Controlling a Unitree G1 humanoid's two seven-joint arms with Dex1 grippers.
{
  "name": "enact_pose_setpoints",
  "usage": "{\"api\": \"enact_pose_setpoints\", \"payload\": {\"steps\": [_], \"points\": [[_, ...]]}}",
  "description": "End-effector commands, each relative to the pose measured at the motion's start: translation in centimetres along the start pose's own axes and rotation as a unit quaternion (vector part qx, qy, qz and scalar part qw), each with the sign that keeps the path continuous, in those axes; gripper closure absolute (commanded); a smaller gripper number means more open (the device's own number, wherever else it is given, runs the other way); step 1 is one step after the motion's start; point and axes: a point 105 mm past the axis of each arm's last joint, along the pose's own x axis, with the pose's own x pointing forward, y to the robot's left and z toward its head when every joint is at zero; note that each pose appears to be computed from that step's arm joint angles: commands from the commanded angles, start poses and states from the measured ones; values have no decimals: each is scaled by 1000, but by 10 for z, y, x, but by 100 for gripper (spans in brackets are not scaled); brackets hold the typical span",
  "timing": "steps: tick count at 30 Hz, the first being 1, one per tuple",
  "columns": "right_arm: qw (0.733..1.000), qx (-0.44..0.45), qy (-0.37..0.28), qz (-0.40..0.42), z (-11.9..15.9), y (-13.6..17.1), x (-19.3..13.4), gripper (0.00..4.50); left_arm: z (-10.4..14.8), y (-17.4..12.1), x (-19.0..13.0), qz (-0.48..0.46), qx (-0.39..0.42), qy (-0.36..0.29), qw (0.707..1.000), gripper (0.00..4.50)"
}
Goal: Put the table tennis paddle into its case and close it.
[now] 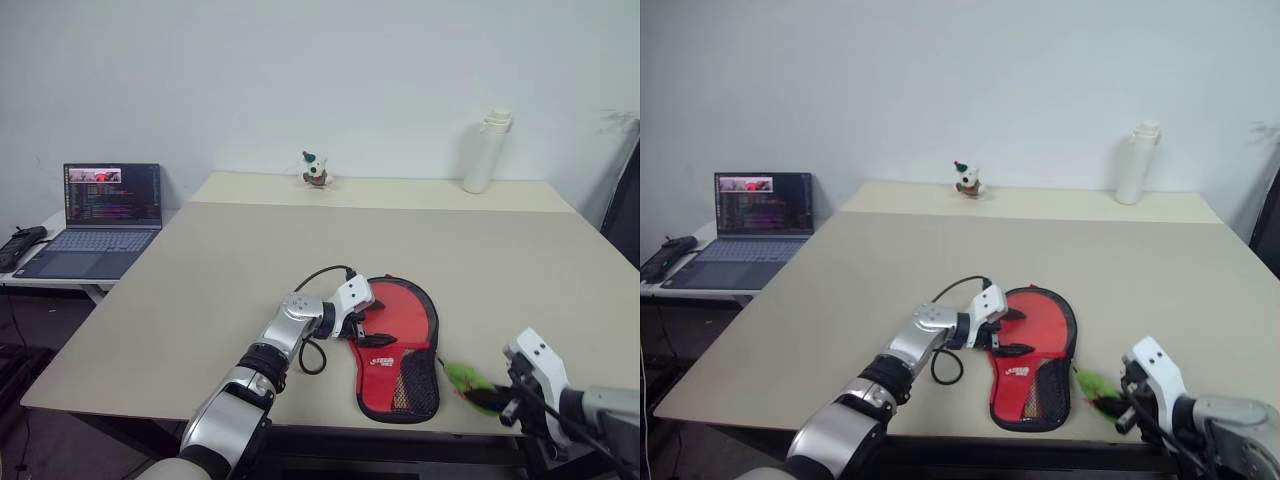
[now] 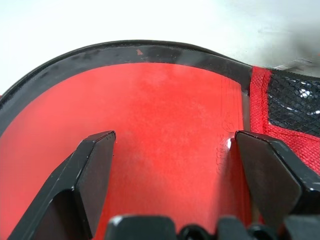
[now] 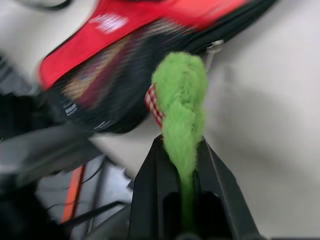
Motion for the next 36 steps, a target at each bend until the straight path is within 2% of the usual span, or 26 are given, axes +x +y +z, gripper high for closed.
{"api": "enact_pose_setpoints", "payload": {"steps": [1,9,15,18,20,23,28,32,36], "points": [[997,-19,20,72,-8,32,-4,448,-39,-19,8,-25,-24,75,997,33],[987,-32,42,150,-24,68,-2,448,-37,-16,10,-16,-23,73,997,33],[991,-33,24,126,-17,56,9,448,-36,-15,10,-14,-22,71,997,33],[990,-40,15,133,-10,53,5,370,-36,-16,11,-14,-23,70,997,33],[990,-45,6,136,-5,51,2,303,-36,-16,11,-13,-23,69,997,33],[986,-53,-38,150,17,49,-6,202,-35,-17,12,-13,-25,65,997,33],[987,-66,-98,105,48,24,-11,202,-26,-12,8,0,-24,41,999,33],[981,-108,-157,44,79,-12,-6,202,-1,-6,-11,16,-19,-20,1000,33],[974,-147,-174,1,96,-53,18,202,25,-7,-38,36,-14,-70,997,33]]}}
